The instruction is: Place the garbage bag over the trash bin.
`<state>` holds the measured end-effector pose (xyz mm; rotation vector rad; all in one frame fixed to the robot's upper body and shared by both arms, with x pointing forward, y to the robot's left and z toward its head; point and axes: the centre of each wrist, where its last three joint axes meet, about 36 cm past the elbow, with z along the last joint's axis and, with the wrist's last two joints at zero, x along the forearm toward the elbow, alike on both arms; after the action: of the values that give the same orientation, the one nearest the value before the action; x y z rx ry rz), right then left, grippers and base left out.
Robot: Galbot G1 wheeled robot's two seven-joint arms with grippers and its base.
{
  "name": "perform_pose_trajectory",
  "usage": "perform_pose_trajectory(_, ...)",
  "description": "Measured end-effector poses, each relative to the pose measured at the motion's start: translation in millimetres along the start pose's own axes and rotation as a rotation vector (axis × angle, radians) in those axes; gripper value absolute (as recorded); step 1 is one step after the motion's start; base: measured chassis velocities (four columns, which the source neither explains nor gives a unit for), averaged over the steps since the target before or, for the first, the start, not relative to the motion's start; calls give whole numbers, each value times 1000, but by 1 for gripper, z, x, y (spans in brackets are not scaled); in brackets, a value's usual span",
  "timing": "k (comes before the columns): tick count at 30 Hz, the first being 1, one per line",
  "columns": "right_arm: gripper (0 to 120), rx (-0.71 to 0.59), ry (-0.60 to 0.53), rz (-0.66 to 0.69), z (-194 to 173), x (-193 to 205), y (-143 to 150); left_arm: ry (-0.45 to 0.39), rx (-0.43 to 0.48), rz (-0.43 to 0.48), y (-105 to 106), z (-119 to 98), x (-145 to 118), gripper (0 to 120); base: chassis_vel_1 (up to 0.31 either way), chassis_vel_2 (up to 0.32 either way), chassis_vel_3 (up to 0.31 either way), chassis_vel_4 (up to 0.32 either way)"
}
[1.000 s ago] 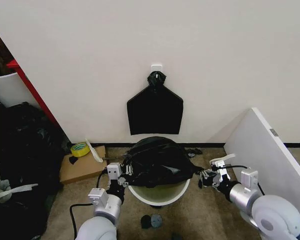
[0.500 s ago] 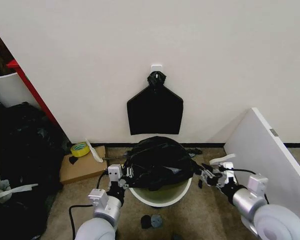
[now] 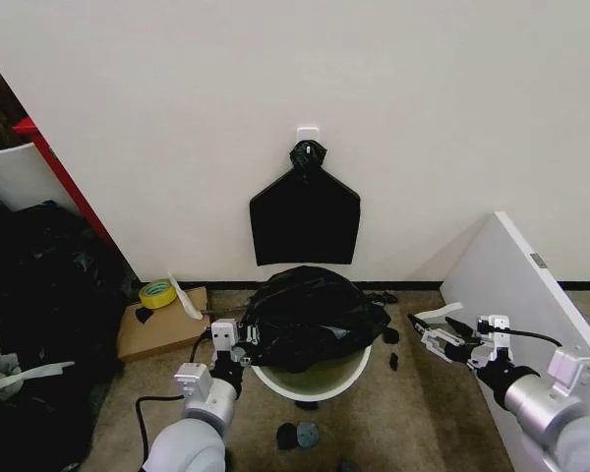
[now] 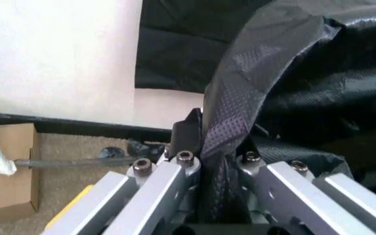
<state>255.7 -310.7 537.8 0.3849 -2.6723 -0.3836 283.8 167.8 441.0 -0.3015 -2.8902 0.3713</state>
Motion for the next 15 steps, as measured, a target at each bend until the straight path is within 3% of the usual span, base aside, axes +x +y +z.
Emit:
perform_pose_trajectory(3,100,17,-2,-80,-3,3,15,-6,-20,11,1,-1,0,3,0,0,0,0)
perform_pose_trajectory(8,100,78,90,-209,13,-9,41,-36,-93,52,2,-2,3,3,0,0,0,0)
perform_pose_trajectory(15,100,100,104,-242,17,-14,50,-41,-109,63,1,-1,4,3,0,0,0,0)
